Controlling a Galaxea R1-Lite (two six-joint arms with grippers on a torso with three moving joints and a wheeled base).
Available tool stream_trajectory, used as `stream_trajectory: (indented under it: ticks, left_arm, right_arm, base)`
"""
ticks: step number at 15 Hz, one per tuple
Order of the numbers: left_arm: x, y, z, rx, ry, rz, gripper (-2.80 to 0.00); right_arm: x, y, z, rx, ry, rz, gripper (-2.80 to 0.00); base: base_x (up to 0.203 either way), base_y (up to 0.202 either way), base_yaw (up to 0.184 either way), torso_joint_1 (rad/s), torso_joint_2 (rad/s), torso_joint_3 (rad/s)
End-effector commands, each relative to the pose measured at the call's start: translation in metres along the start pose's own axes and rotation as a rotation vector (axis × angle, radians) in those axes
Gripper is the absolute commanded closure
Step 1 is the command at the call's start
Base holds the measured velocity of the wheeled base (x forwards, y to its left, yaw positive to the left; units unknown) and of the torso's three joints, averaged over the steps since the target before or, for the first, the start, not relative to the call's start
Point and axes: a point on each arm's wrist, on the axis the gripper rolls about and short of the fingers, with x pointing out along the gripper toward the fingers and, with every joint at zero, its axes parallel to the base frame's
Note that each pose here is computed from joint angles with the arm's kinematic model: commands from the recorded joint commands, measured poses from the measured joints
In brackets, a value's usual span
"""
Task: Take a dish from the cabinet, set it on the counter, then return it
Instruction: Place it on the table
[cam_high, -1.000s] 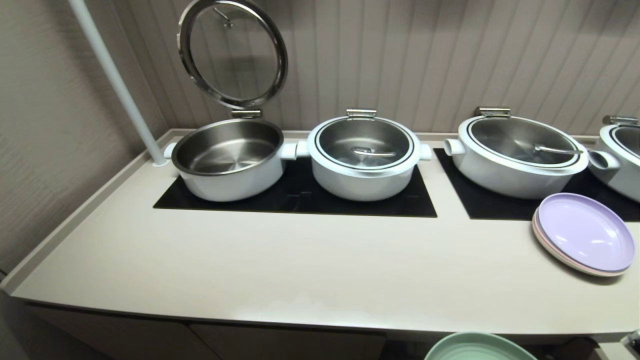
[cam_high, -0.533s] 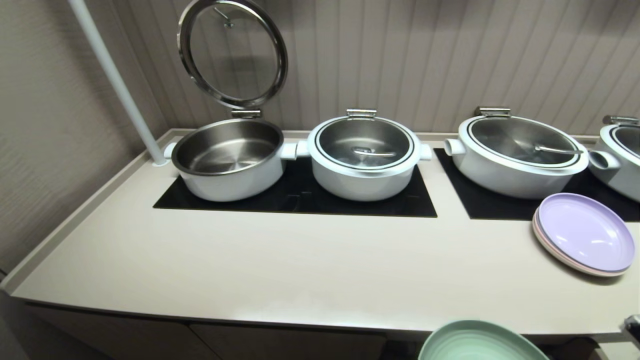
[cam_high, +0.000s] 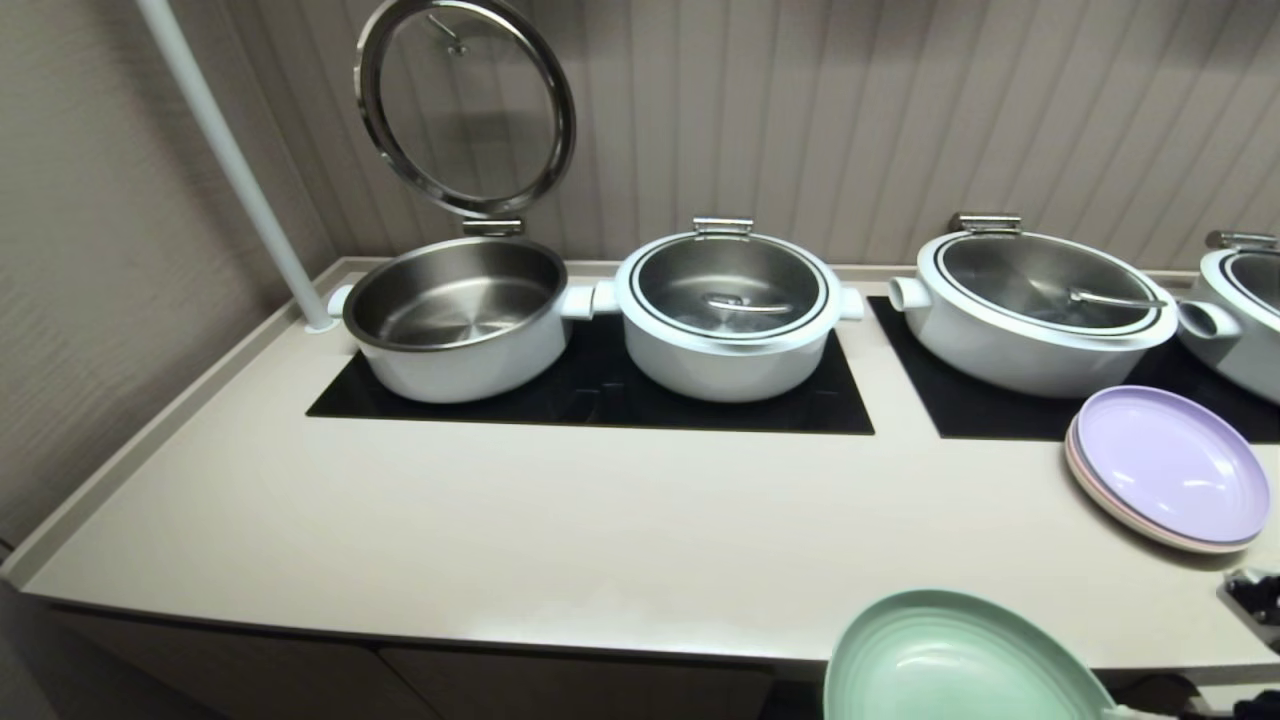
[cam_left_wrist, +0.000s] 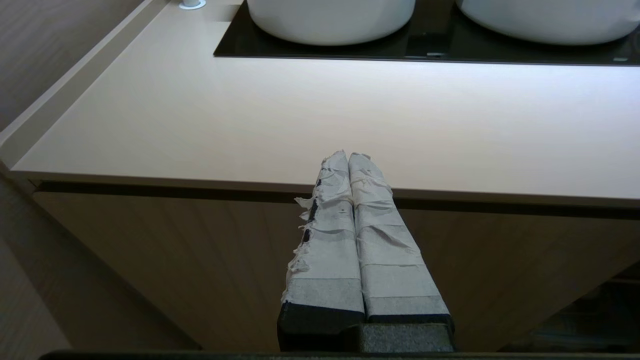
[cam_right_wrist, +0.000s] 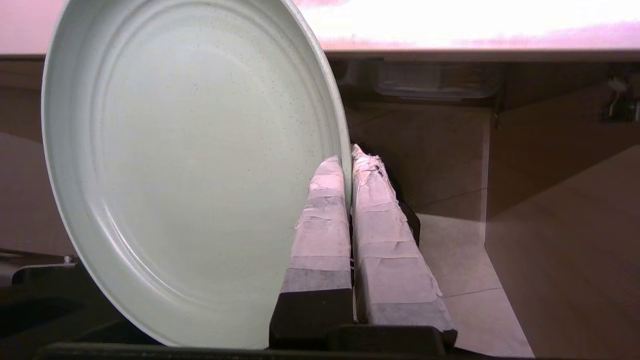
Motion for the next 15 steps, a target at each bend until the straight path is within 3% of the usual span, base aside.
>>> stream_trajectory:
  ticks: [1, 7, 11, 15]
  left_arm:
    - [0.0, 0.0, 0.0, 0.0, 0.0, -0.001, 0.0]
    - [0.0, 0.0, 0.0, 0.0, 0.0, 0.001, 0.0]
    - [0.0, 0.0, 0.0, 0.0, 0.0, 0.0, 0.0]
    - [0.0, 0.0, 0.0, 0.0, 0.0, 0.0, 0.0]
  right_arm:
    - [0.009, 0.002, 0.013, 0.005, 0.026, -0.019, 0.0]
    - [0.03, 0.015, 0.048, -0.028, 0.046, -0.006, 0.0]
    - [0.05, 0.035, 0.069, -0.08, 0.067, 0.048, 0.0]
    - [0.074, 0.064, 0.087, -0.065, 0.094, 0.104, 0.0]
  base:
    - [0.0, 0.0, 0.0, 0.0, 0.0, 0.0]
    - [0.0, 0.0, 0.0, 0.0, 0.0, 0.0]
    - [0.0, 0.0, 0.0, 0.0, 0.0, 0.0]
    - [0.0, 0.0, 0.0, 0.0, 0.0, 0.0]
